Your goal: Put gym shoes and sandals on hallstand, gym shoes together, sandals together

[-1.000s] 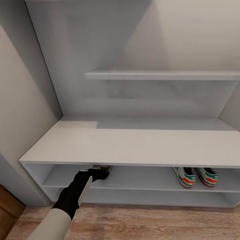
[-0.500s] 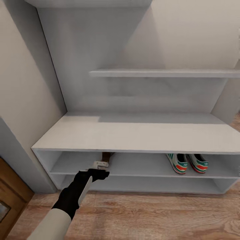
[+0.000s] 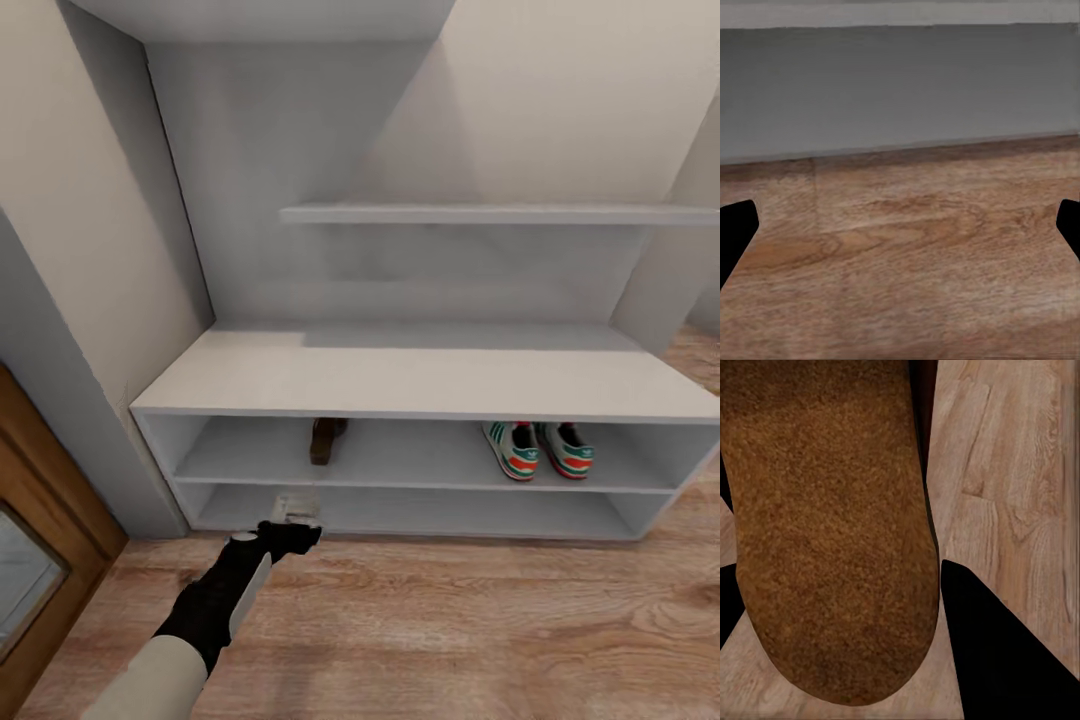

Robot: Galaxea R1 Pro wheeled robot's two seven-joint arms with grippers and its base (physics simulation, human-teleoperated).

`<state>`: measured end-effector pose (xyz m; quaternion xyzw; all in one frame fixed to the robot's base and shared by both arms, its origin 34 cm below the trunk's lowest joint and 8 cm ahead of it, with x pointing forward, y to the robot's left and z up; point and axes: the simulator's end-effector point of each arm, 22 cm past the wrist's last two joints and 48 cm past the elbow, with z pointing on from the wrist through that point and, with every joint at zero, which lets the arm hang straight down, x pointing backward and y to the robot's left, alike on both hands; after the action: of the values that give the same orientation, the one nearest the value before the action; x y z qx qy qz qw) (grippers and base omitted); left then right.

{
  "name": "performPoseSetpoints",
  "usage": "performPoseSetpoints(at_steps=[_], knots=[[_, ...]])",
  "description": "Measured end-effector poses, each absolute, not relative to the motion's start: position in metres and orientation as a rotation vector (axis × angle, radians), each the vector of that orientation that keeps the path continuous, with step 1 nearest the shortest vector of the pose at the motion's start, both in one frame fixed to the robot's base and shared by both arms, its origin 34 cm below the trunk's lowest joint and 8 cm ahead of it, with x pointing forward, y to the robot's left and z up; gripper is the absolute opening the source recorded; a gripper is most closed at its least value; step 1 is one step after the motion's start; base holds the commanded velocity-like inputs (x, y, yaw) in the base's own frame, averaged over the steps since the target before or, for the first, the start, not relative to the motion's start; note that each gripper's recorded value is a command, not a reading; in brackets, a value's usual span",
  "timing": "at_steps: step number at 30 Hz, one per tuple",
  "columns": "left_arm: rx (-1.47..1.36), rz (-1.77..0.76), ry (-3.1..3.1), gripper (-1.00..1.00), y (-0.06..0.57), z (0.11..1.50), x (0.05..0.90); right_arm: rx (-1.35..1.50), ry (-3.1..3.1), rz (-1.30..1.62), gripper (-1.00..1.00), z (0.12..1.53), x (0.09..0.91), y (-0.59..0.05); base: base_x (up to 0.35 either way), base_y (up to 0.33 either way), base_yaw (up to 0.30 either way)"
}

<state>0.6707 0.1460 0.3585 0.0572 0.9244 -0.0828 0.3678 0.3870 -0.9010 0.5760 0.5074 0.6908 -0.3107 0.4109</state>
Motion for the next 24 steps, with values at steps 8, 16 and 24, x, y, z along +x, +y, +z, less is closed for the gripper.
performPoseSetpoints(at_steps=[8,16,24], knots=[[0.108,-0.215,2.153,1.00,0.148,0.358,0.683,1.257,1.702,-0.806,-1.00,0.596,0.387,-0.906,-0.151,0.028,0.000],[0.082,-0.226,2.133,1.00,0.150,0.360,0.685,1.255,1.698,-0.809,-1.00,0.597,0.386,-0.906,-0.292,0.144,0.000],[0.081,-0.228,2.133,1.00,0.150,0.361,0.685,1.255,1.697,-0.809,-1.00,0.598,0.386,-0.906,-0.136,0.264,0.000]])
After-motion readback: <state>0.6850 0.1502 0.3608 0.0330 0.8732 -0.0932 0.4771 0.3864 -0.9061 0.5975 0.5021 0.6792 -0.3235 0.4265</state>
